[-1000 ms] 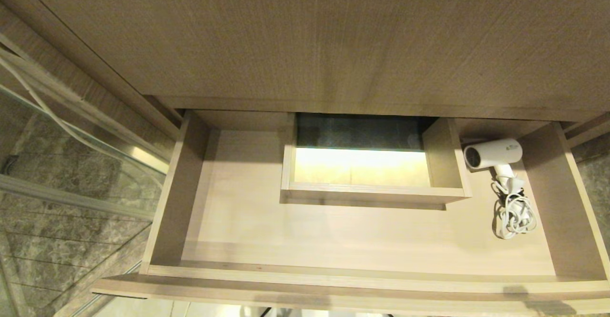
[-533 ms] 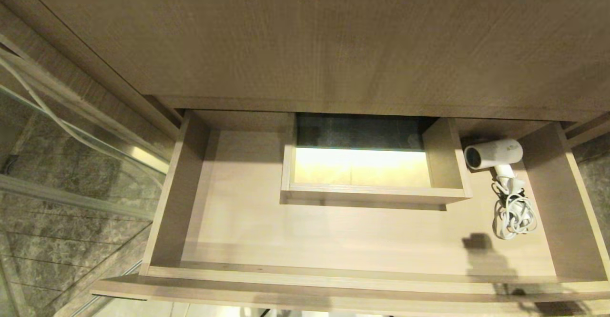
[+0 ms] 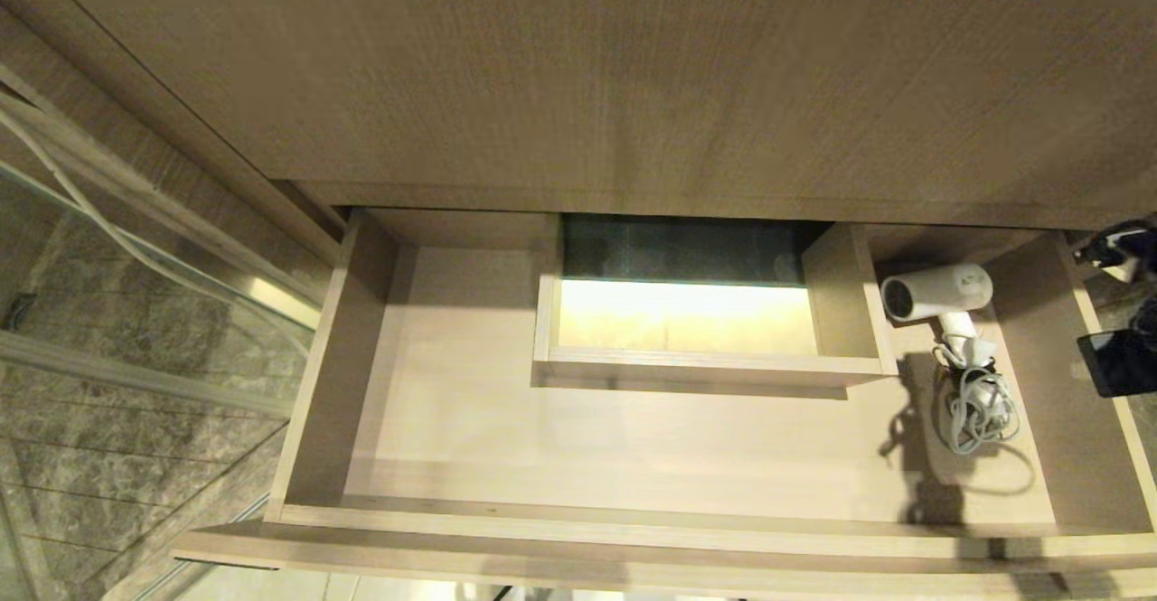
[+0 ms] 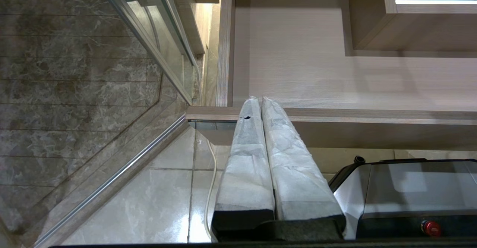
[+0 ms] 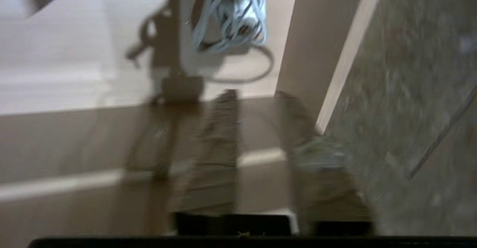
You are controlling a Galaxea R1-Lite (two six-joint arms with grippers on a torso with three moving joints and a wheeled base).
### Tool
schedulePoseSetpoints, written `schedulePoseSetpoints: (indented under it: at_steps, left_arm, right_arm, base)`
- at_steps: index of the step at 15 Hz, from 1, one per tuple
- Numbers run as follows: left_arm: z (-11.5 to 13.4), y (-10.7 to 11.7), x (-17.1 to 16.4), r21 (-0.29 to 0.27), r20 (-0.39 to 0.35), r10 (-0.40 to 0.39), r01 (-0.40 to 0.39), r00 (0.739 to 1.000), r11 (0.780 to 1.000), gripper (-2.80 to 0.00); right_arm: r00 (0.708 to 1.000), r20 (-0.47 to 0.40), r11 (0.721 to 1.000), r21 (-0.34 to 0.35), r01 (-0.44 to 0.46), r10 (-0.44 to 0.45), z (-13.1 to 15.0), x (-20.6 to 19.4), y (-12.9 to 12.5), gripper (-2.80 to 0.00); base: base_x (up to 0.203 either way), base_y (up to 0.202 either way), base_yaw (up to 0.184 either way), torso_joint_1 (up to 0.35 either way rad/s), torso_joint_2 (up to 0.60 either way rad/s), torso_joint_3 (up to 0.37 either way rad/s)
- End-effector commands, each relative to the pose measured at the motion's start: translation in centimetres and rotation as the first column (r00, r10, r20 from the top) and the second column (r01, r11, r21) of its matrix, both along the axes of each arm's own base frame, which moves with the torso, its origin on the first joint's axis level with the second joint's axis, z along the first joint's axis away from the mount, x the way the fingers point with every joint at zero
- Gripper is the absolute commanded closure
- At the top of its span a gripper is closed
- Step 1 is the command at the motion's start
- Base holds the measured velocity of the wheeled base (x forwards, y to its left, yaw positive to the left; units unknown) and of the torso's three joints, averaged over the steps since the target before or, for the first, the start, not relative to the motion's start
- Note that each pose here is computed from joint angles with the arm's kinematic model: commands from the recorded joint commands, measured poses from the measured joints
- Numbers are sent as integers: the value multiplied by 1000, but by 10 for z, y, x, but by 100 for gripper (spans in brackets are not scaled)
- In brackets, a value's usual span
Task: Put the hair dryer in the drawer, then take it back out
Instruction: Take the hairdryer out
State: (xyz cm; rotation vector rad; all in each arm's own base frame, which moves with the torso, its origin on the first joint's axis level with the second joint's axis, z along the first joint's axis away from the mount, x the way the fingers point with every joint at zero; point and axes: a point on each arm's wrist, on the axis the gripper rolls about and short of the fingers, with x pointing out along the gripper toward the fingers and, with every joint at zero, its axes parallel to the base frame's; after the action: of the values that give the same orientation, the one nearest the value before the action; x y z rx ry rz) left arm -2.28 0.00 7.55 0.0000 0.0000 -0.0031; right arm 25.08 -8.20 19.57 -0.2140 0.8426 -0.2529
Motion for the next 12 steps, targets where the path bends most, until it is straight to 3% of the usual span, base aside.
schedulePoseSetpoints:
  at_steps: [1, 6, 9, 12]
  left_arm:
    - [0, 0, 0, 0, -2, 0, 0, 1000, 1000, 0]
    - [0, 0, 0, 0, -2, 0, 0, 1000, 1000, 0]
    - [0, 0, 0, 0, -2, -1, 1, 1000, 1000, 0]
    - [0, 0, 0, 0, -2, 0, 0, 1000, 1000, 0]
  right_arm:
    - [994, -109, 1000, 17, -8, 10, -37, 40, -18, -280]
    - [990, -140, 999, 50, -8, 15, -71, 86, -42, -280]
    - [993, -62, 987, 134, -94, 103, -80, 113, -50, -280]
    - [993, -41, 985, 138, -105, 111, -93, 125, -55, -280]
  base:
    - [0, 0, 0, 0, 0, 0]
    - [0, 0, 0, 0, 0, 0]
    - [0, 0, 0, 0, 0, 0]
    - [0, 0, 0, 0, 0, 0]
